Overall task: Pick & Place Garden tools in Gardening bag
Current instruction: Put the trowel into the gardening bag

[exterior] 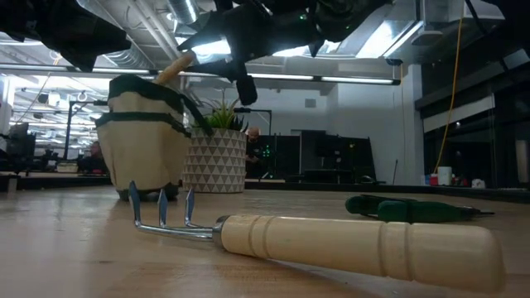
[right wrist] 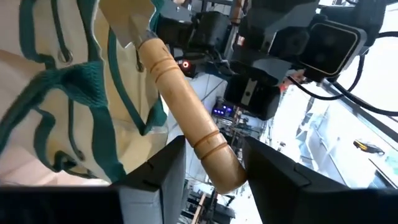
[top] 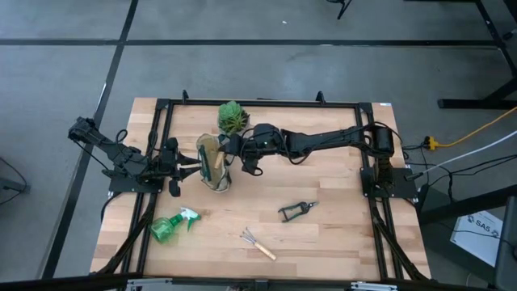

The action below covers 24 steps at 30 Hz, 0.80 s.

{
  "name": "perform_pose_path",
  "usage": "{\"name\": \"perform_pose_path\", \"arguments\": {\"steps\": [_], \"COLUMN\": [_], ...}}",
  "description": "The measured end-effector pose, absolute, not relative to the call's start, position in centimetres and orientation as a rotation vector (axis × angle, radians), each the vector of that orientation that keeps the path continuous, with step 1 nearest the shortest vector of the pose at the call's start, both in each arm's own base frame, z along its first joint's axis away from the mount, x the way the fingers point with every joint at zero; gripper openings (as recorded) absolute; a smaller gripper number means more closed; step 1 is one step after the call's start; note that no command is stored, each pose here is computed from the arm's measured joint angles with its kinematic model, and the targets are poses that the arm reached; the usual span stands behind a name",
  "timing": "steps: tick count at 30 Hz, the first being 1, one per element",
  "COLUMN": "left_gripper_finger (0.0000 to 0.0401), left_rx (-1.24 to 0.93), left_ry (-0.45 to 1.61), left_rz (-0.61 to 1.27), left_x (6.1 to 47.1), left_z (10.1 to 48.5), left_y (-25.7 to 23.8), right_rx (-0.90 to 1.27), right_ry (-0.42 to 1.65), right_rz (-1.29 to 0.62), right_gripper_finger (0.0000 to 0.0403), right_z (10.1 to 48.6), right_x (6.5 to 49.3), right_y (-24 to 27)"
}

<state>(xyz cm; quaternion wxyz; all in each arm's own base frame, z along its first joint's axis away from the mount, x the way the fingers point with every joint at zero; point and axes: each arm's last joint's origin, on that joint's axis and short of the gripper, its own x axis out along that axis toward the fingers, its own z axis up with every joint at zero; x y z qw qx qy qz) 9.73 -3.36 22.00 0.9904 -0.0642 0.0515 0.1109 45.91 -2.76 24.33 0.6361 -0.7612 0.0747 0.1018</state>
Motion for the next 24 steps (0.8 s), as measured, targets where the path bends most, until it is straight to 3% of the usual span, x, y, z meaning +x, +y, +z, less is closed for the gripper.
{"name": "perform_pose_path", "arguments": {"steps": [7, 16, 24], "left_gripper_finger": [0.0098, 0.0098, 0.0098], "left_rx": [-0.129, -0.129, -0.129], "left_ry": [0.103, 0.103, 0.103], "left_rz": [0.223, 0.222, 0.222], "left_x": [9.73, 9.73, 9.73], "left_z": [22.0, 22.0, 22.0], "left_y": [-3.36, -3.36, -3.36], "right_rx": [-1.648, -1.825, -1.858], "right_ry": [0.132, 0.148, 0.172], "right_rz": [0.279, 0.278, 0.266], "right_gripper_finger": [0.0161, 0.0161, 0.0161], "right_z": [24.22, 24.16, 24.13], "right_x": [45.88, 45.87, 45.9], "right_y": [-2.58, -2.7, -2.04]}}
